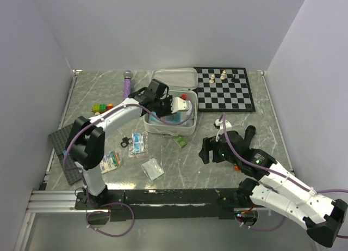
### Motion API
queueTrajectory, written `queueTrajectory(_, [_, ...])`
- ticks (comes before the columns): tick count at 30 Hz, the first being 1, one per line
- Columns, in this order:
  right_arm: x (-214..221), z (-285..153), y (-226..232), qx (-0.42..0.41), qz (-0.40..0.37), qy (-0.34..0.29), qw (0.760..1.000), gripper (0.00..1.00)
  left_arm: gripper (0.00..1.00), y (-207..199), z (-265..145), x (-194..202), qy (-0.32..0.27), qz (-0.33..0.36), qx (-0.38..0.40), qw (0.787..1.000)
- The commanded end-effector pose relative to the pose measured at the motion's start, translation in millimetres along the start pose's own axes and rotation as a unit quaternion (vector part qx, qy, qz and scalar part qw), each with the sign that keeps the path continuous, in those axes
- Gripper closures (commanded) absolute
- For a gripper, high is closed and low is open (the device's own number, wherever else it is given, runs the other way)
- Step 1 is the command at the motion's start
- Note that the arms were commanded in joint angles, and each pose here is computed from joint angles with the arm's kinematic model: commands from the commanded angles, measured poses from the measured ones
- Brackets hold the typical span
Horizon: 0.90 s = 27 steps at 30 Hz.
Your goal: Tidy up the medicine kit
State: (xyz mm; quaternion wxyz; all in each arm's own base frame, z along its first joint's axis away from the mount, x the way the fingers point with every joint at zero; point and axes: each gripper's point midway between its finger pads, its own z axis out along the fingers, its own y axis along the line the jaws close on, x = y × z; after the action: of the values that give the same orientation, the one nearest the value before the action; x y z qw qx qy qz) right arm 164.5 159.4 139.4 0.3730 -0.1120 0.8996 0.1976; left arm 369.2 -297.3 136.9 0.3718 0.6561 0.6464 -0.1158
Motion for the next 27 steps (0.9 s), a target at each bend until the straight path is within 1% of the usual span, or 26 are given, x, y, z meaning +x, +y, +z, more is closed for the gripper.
queueTrajectory(1, [-9, -4, 4, -0.006, 0.009, -0.015, 1.000, 0.15, 0.99, 1, 0, -1, 0.020, 0.034, 0.017, 0.999])
queueTrajectory(5, [-8, -3, 4, -0.005, 0.007, -0.012, 1.000, 0.15, 0.99, 5, 6, 23, 0.073, 0.040, 0.006, 0.997])
queueTrajectory(7, [-7, -2, 4, -0.005, 0.005, -0.009, 1.000, 0.15, 0.94, 7, 10, 32, 0.091, 0.038, -0.003, 0.995])
queueTrajectory(8, [-7, -1, 4, -0.004, 0.004, -0.009, 1.000, 0.15, 0.89, 6, 11, 35, 0.094, 0.034, -0.004, 0.995])
queueTrajectory(12, [-6, -1, 3, -0.003, 0.004, -0.008, 1.000, 0.15, 0.71, 7, 11, 32, 0.086, 0.028, -0.021, 0.996])
queueTrajectory(14, [-7, 0, 4, -0.004, 0.003, -0.009, 1.000, 0.15, 0.57, 10, 7, 28, 0.080, 0.030, -0.037, 0.996])
queueTrajectory(15, [-7, 0, 4, -0.004, 0.003, -0.009, 1.000, 0.15, 0.33, 12, 3, 25, 0.076, 0.029, -0.044, 0.996])
queueTrajectory(16, [-8, 0, 4, -0.003, 0.005, -0.010, 1.000, 0.15, 0.04, 13, 0, 23, 0.072, 0.028, -0.051, 0.996])
queueTrajectory(19, [-8, 0, 5, -0.007, 0.006, -0.009, 1.000, 0.15, 0.04, 21, -14, 9, 0.063, 0.030, -0.078, 0.995])
queueTrajectory(21, [-9, 1, 7, -0.009, 0.006, -0.009, 1.000, 0.15, 0.04, 32, -33, -11, 0.040, 0.027, -0.110, 0.993])
queueTrajectory(24, [-14, 3, 11, -0.014, 0.006, -0.013, 1.000, 0.15, 0.04, 45, -67, -48, -0.023, 0.018, -0.156, 0.987])
queueTrajectory(27, [-25, 6, 18, -0.020, 0.009, -0.022, 1.000, 0.15, 0.04, 51, -102, -77, -0.086, -0.003, -0.197, 0.977])
